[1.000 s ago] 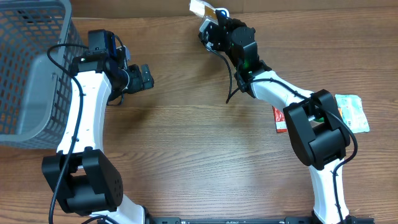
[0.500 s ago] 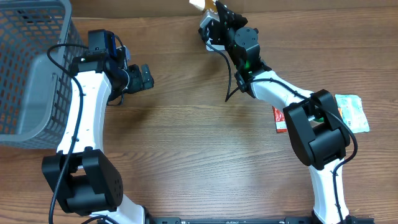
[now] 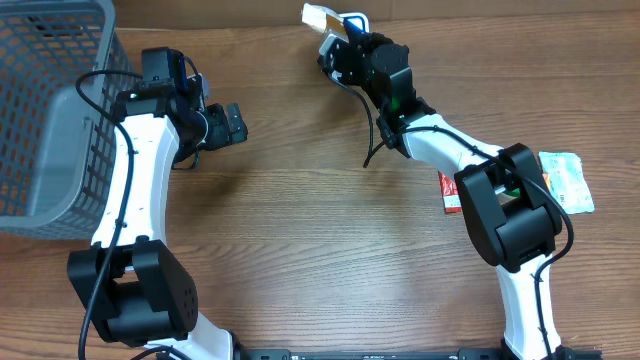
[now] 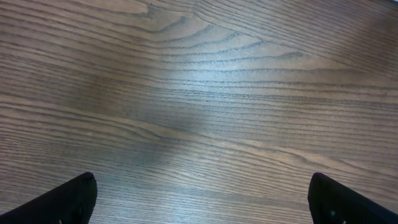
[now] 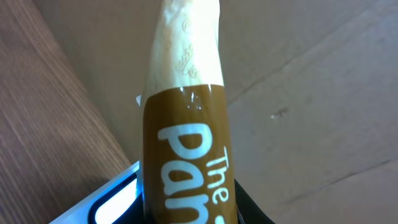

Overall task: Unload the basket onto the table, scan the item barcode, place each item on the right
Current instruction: 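Hold the bag barcode in front of the white scanner, then swing the right gripper down and forward, lowering the bag to the table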

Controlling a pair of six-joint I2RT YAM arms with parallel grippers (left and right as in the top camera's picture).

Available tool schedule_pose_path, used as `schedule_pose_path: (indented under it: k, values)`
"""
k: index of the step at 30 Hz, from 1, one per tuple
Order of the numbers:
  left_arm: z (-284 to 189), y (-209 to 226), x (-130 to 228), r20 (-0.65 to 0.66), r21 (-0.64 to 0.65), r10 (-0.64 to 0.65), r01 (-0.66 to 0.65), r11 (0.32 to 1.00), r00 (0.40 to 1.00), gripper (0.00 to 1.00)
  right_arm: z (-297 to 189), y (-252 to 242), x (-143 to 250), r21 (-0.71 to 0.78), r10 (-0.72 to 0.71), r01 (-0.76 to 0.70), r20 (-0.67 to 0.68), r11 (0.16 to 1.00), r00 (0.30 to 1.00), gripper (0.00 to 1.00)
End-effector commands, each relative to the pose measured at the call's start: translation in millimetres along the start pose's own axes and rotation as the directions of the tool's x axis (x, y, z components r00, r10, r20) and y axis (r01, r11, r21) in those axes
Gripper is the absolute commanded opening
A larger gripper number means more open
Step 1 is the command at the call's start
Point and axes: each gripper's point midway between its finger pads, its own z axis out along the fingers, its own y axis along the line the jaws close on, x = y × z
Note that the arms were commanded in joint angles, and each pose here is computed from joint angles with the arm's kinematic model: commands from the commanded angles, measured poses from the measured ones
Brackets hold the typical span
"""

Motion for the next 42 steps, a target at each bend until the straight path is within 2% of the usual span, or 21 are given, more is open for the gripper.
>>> schedule_pose_path:
  k: [1, 11, 21, 32, 37, 42]
  values:
    - [-12, -4, -8, 0.039, 0.003, -0.008, 0.007, 1.0, 0.999, 1.0, 5, 16, -1, -0.037, 0.006, -0.006, 0.016, 0.999, 1.0, 0.04]
    - [-12, -4, -8, 0.039, 0.003, -0.008, 0.007, 1.0, 0.999, 1.0, 4, 27, -3, -0.074, 0.01, -0.008, 0.015, 0.997, 1.0, 0.04]
    - [-12, -4, -8, 0.039, 0.003, -0.008, 0.007, 1.0, 0.999, 1.0, 4, 26, -2, -0.074, 0.215, -0.214, -0.001, 0.974, 0.977, 0.04]
    - [-12, -4, -8, 0.039, 0.003, -0.008, 0.007, 1.0, 0.999, 1.0, 3, 41, 11, -0.118, 0.241, -0.248, -0.069, 0.962, 0.968, 0.04]
    - [-12, -4, -7, 0.038, 0.003, -0.008, 0.007, 1.0, 0.999, 1.0, 0, 13, -2, -0.065, 0.395, -0.397, -0.033, 0.916, 0.918, 0.04]
    - [-12, -4, -8, 0.039, 0.003, -0.008, 0.007, 1.0, 0.999, 1.0, -20, -50, -48, -0.013, 0.483, -0.484, 0.071, 0.875, 0.873, 0.03]
